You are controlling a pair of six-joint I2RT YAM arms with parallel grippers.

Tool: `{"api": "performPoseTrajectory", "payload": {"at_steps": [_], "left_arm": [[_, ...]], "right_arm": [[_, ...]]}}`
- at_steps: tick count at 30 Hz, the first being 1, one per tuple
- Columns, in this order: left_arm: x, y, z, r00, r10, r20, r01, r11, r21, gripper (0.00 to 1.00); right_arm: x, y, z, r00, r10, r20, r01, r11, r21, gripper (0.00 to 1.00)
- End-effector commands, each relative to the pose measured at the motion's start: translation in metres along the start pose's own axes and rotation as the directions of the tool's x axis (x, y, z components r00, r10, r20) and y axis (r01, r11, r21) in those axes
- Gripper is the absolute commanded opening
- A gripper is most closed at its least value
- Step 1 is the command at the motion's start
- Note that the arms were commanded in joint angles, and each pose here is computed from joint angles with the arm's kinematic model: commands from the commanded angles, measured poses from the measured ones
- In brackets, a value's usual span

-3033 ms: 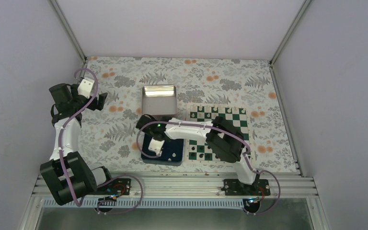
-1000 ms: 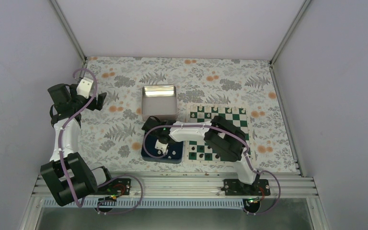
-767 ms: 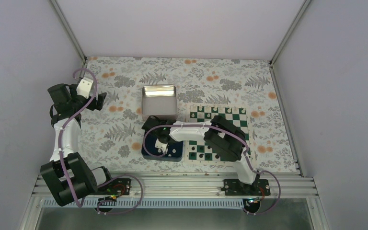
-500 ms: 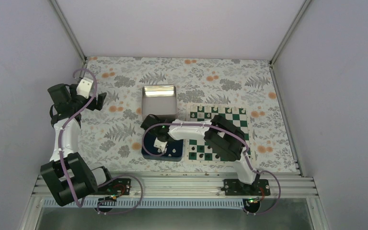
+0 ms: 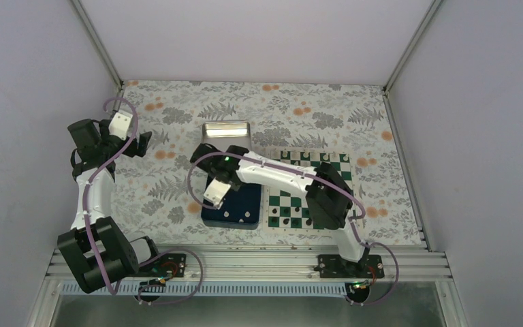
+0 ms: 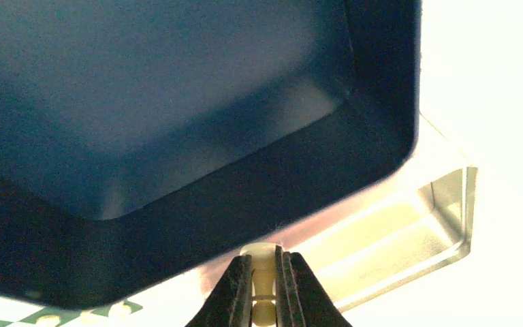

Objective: Set up the chess pieces on the board
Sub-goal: Pick up the chess piece from the storage box, then place the chess piece on the chessboard.

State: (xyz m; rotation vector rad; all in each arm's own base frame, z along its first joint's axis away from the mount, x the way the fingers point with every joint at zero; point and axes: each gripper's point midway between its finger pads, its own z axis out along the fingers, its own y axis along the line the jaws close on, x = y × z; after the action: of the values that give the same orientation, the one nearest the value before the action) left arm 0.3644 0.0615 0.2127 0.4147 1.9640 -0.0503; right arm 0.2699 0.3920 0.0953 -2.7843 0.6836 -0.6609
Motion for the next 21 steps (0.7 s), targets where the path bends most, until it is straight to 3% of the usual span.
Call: {"api": "performPoseTrajectory", "payload": {"at_steps": [1,14,21], "left_arm": [[-0.003,-0.003,-0.003,1.000,-0.011,0.015,0.011,1.000,0.025,1.00],[-0.002,-0.004,-0.002,1.000,-0.013,0.018,0.013,0.999,0.036,1.00],[-0.002,-0.004,-0.001,1.000,-0.016,0.017,0.015,0.999,0.038,1.00]], "right_arm": [[0.024,0.013,-0.040,0.984,0.165,0.068,-0.158,0.983,-0.095,0.04],[0.123,0.079,-0.028,0.859,0.512,-0.013,-0.497,0.828,-0.258,0.05],[0.160,0.123,-0.018,0.777,0.626,-0.059,-0.614,0.735,-0.287,0.05]]}}
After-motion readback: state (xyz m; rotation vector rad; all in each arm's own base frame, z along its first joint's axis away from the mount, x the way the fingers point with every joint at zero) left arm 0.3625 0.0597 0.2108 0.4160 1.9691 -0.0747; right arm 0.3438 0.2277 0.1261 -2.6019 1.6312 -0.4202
